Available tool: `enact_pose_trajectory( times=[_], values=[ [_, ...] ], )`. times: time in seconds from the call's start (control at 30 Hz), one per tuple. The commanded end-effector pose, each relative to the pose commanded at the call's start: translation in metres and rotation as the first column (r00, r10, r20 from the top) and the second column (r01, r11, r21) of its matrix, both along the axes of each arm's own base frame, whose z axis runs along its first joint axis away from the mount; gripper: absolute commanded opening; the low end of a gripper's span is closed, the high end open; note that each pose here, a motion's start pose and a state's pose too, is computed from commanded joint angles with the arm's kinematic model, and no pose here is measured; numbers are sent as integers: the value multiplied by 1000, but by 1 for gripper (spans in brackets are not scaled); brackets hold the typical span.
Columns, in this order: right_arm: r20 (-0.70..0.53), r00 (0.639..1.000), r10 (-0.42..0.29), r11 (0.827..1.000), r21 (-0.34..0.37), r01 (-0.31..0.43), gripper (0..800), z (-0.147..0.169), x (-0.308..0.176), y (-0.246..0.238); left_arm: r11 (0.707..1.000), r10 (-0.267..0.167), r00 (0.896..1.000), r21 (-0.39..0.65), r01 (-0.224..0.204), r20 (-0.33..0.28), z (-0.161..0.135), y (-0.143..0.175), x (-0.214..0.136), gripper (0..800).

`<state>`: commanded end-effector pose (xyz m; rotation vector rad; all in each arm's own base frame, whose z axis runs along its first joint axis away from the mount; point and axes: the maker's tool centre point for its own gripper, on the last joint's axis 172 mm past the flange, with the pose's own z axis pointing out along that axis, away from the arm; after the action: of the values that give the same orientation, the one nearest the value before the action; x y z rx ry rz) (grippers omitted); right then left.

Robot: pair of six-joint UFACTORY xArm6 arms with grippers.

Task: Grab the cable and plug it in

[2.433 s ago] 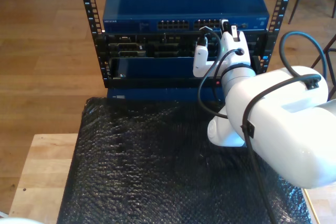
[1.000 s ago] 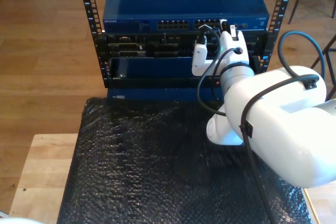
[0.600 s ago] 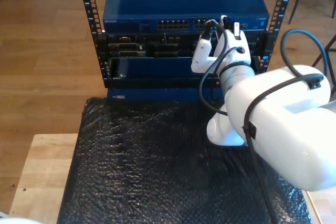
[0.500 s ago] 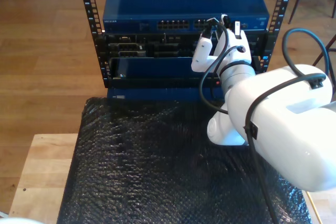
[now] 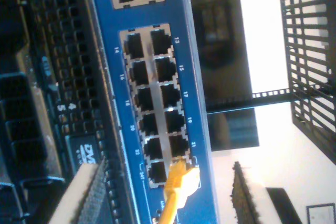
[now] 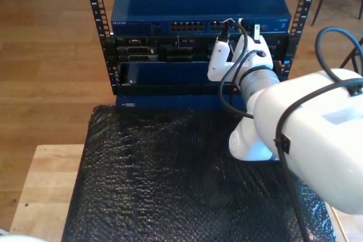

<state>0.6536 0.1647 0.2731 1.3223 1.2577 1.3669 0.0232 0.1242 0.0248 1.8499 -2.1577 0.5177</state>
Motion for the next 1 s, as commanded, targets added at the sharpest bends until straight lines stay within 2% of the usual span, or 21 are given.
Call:
enact_pose_trajectory(
  times=[0.37,0.63,0.87,1.0],
  values=[
    [-3,999,32,999,-13,-32,649,30,-25,-3,1000,0,1000,-2,0,0,0,-1,0,800],
    [-69,998,14,999,-28,-16,688,42,-39,-37,1000,0,1000,0,0,0,0,0,0,800],
    [-179,984,-1,999,-54,-9,700,48,-40,-70,1000,0,1000,0,0,0,0,0,0,800],
    [-291,957,-2,993,-117,-34,708,38,-39,-93,1000,0,1000,0,0,0,0,0,0,800]
  ],
)
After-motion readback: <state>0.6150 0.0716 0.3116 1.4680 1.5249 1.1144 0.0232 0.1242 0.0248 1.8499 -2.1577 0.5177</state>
